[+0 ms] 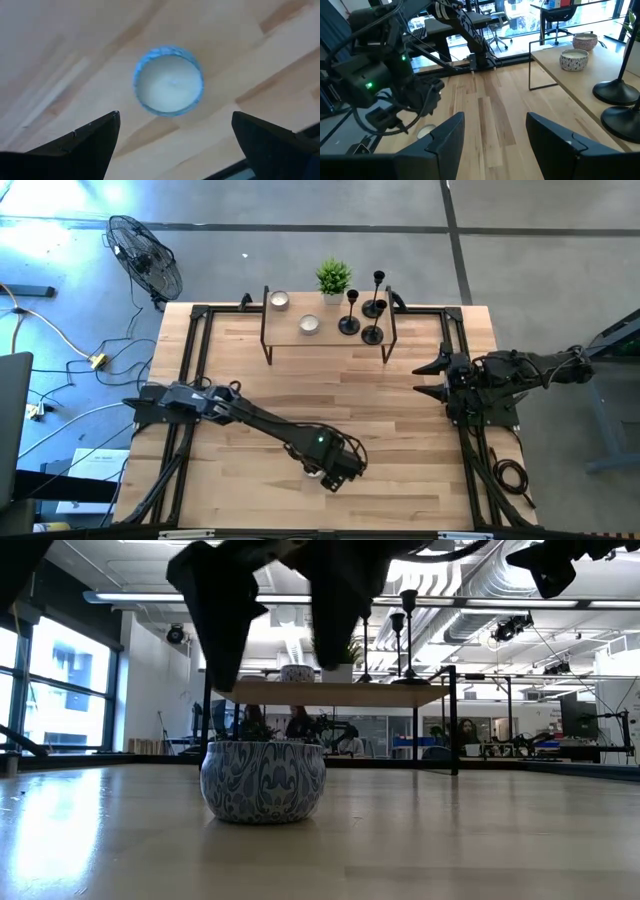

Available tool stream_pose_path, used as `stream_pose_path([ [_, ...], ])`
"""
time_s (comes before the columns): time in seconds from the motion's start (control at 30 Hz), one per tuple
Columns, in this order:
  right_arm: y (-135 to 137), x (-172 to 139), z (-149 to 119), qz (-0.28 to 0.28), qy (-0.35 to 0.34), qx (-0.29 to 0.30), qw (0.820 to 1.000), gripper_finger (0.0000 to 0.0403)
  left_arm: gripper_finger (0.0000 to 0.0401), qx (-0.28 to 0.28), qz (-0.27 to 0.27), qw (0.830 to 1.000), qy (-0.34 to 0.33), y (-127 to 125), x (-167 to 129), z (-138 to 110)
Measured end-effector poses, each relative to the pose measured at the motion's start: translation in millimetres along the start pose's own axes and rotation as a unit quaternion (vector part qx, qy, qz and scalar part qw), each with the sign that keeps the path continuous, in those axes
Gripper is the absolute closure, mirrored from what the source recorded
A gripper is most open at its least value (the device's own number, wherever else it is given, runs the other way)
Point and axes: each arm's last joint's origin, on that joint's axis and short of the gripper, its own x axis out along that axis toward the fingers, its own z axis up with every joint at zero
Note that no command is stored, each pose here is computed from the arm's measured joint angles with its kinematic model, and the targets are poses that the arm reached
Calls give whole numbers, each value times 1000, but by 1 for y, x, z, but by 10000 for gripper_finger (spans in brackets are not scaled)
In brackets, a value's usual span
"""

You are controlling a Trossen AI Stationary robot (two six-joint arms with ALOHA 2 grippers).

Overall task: Pick & Place candle stick holders
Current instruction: Put the light blue scented candle on the shelf

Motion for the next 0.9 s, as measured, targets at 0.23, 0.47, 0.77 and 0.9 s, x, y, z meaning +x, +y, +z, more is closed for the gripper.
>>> stream_pose_path([
  [0.23,0,0,0,0,1,-1,1000,197,25,13,-25,1000,-9,-12,20,6],
  [0.47,0,0,0,-1,2,-1,1000,197,25,3,-10,1000,-11,-11,25,7],
  [0.77,0,0,-1,-2,7,-2,1000,197,25,-2,19,1000,-2,-5,24,5],
  [0.9,0,0,-2,-2,8,-3,1000,197,25,0,23,1000,-1,-4,24,5],
])
